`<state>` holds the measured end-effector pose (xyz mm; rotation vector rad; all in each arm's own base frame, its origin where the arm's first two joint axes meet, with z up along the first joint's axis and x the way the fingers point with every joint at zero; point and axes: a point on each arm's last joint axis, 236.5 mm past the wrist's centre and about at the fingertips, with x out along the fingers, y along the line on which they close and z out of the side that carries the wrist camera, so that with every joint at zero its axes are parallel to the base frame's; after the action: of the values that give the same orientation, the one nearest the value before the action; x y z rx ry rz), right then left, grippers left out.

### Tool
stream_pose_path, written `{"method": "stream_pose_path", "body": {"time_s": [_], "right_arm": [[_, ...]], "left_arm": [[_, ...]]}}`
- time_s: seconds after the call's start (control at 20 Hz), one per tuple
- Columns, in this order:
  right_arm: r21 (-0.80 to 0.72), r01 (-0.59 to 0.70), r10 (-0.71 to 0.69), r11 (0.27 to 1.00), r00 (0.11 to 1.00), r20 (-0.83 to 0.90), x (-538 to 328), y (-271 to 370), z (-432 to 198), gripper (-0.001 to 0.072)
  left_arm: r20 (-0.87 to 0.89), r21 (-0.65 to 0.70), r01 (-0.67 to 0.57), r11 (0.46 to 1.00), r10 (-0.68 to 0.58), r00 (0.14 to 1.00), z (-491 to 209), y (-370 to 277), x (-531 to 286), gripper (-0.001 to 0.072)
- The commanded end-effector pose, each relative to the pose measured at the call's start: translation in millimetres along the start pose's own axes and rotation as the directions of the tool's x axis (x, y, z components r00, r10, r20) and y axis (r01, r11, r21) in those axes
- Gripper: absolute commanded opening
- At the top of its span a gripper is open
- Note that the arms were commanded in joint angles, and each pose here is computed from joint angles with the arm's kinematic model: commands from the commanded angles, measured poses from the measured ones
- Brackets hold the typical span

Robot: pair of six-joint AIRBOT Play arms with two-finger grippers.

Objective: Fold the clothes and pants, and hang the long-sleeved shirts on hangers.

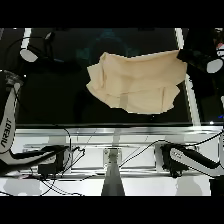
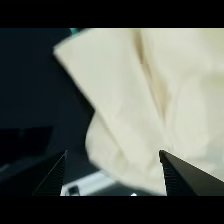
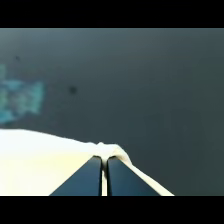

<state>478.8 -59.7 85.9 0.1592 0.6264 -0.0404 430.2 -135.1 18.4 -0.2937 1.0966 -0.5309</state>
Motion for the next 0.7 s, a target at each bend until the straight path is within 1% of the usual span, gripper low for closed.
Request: {"method": "stream_pose_path", "body": {"time_s": [0.0, 0.15, 0.3, 0.4, 0.5, 0.65], "right_arm": [[0.057, 0.055, -0.05, 0.997, 0.995, -0.083, -7.5, -41.3, -19.5, 0.001], [0.087, 0.087, -0.078, 0.992, 0.991, -0.105, -12.7, -62.2, -25.5, 0.0009], [0.087, 0.095, -0.083, 0.992, 0.988, -0.133, -14.8, -67.2, -32.4, 0.001], [0.087, 0.094, -0.082, 0.992, 0.988, -0.133, -14.8, -67.2, -32.2, 0.001], [0.087, 0.095, -0.082, 0.992, 0.988, -0.133, -14.8, -67.2, -32.3, 0.001], [0.087, 0.094, -0.082, 0.992, 0.988, -0.133, -14.8, -67.2, -32.3, 0.001]], "left_arm": [[-0.136, -0.044, 0.049, 0.998, -0.054, 0.989, -38.8, -12.3, 7.5, 0.0618], [-0.204, -0.053, 0.061, 0.997, -0.071, 0.976, -70.7, -25.1, 29.3, 0.0618], [-0.253, -0.089, 0.103, 0.991, -0.122, 0.96, -107.8, -51.2, 57.1, 0.0618], [-0.253, -0.094, 0.114, 0.989, -0.135, 0.958, -125.1, -68.0, 75.3, 0.0618], [-0.222, -0.086, 0.123, 0.989, -0.14, 0.965, -129.6, -85.6, 92.4, 0.0617], [-0.21, -0.109, 0.146, 0.983, -0.166, 0.964, -139.3, -111.3, 121.6, 0.0618]]}}
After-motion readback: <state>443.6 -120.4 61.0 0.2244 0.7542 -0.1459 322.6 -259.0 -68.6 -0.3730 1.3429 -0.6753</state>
